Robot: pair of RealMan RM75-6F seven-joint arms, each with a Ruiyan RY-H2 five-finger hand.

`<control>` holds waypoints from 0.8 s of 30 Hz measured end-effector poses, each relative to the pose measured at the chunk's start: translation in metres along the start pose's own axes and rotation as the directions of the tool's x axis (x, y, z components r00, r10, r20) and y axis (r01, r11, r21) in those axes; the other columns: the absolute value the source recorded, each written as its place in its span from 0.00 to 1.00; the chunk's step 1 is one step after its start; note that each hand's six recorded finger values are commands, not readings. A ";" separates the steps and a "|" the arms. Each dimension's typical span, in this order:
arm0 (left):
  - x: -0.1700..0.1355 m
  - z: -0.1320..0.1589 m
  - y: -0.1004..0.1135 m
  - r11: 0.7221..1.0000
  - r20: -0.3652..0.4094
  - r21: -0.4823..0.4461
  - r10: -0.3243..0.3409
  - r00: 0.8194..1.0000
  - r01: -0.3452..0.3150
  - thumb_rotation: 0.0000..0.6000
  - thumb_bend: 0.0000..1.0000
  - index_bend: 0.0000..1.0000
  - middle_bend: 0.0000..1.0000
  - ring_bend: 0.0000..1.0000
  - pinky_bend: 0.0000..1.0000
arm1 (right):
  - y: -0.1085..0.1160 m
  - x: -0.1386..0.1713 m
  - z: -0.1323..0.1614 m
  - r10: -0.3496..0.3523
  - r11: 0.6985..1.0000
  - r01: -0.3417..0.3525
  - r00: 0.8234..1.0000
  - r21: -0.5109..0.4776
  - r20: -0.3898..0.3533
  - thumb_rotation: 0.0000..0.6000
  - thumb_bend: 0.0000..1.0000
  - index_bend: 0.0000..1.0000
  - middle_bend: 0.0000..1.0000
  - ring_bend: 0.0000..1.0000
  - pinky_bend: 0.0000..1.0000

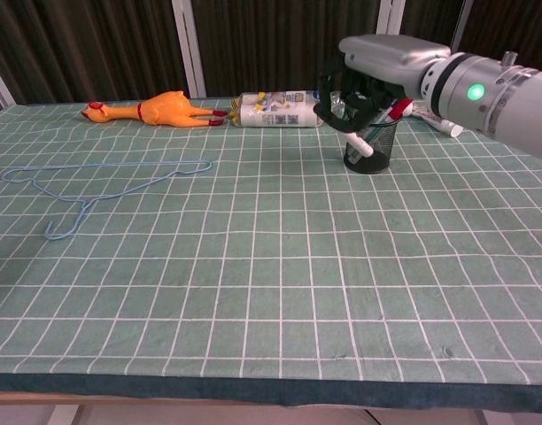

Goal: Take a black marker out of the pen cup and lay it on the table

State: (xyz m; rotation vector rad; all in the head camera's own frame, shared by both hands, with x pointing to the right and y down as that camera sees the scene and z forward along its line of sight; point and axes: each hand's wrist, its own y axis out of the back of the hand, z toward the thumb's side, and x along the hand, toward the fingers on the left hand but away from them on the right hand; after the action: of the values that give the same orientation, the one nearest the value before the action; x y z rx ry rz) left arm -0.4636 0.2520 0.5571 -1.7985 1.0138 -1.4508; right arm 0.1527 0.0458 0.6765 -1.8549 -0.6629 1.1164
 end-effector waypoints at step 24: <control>-0.001 -0.002 0.001 1.000 -0.009 -0.007 0.000 1.000 0.000 1.00 0.48 0.19 0.07 0.08 0.31 | -0.100 0.010 -0.064 0.288 0.953 -0.300 0.939 0.035 0.185 1.00 0.80 0.84 1.00 1.00 1.00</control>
State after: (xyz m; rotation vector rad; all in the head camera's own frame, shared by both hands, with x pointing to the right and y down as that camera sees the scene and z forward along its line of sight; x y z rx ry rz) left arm -0.4664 0.2520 0.5560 -1.7988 1.0245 -1.4585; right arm 0.2126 0.0780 0.7741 -1.8546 -0.4503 1.4946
